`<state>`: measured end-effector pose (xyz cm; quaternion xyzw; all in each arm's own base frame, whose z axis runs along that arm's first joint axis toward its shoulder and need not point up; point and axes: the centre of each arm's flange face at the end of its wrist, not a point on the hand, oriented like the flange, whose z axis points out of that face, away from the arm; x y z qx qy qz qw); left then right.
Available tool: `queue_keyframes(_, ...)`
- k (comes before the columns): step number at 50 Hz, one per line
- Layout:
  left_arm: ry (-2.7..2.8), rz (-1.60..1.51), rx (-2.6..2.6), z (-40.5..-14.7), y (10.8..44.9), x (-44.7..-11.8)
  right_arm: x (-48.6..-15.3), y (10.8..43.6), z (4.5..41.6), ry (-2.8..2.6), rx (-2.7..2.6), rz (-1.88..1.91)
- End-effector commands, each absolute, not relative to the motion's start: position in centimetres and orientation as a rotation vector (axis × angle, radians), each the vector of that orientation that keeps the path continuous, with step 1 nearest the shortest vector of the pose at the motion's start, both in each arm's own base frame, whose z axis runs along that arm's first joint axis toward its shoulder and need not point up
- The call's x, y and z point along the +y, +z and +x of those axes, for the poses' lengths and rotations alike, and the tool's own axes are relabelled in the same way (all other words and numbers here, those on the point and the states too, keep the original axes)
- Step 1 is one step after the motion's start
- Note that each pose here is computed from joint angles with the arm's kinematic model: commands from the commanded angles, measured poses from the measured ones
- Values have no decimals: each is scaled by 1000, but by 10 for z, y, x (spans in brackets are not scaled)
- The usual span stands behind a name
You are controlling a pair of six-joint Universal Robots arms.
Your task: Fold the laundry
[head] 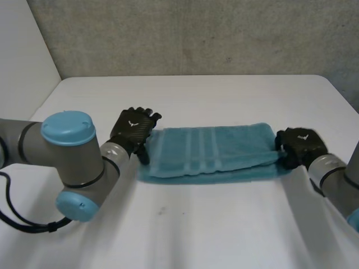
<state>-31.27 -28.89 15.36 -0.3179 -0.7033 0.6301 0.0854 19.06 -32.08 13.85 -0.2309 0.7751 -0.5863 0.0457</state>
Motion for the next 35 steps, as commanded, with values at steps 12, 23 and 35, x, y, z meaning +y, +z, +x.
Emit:
queue_keyframes(12,1992,-834,-2114,-266,205,-259,-268,215,344,-2006,1800,-1310)
queue_keyframes(23,2041,-702,-2097,-254,220,-273,-175,125,406,-1642,1668,-1610)
queue_keyframes(35,1995,-639,-1924,-303,238,-286,-236,252,351,-2034,1768,-1034)
